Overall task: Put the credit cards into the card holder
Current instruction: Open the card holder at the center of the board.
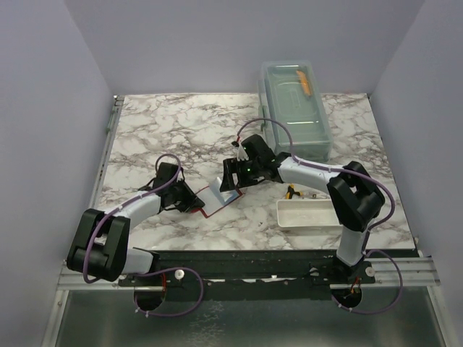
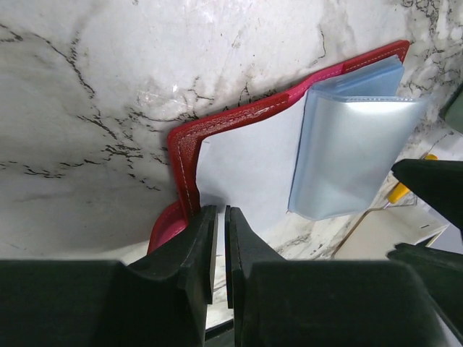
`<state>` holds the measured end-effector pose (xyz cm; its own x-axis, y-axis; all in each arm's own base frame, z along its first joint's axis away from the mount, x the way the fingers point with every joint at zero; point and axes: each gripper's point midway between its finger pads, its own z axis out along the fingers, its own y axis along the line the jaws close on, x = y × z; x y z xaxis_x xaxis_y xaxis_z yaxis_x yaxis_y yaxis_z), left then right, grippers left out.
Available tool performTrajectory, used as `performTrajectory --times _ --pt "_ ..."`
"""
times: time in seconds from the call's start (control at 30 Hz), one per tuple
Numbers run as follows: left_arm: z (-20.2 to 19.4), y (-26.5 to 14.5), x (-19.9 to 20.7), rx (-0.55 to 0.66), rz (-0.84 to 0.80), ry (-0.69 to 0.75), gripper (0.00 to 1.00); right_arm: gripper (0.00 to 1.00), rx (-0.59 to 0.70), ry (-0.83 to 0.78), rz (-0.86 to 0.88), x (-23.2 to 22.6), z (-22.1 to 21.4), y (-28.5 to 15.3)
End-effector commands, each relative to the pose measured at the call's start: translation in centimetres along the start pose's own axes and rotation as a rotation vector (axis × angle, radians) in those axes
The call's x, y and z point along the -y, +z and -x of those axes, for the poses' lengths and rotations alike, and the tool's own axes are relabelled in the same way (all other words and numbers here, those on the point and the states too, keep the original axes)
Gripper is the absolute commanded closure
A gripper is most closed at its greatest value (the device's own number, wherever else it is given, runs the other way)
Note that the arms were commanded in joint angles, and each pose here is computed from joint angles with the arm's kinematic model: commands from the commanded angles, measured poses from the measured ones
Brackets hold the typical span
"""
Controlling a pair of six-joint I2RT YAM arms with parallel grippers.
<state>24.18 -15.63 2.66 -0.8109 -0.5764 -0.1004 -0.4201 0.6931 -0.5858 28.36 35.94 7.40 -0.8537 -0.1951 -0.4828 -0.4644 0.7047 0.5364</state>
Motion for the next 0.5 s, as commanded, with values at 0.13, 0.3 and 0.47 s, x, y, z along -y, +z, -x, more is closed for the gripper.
performTrajectory --times 0.13,0.3,0.47 --pt "-0.1 0.1 -2.3 0.042 0.059 -0.020 0.85 0.19 -0.077 -0.010 0.037 0.0 -1.6 2.0" --pt "-0.2 0.1 -2.6 0.047 0.063 -0.027 0.85 0.19 -0.089 -0.014 0.097 -0.9 -1.6 2.1" --pt "0.0 0.0 -2.6 0.058 0.064 -0.019 0.85 0.21 -0.074 -0.016 0.210 -3.4 -1.5 1.3"
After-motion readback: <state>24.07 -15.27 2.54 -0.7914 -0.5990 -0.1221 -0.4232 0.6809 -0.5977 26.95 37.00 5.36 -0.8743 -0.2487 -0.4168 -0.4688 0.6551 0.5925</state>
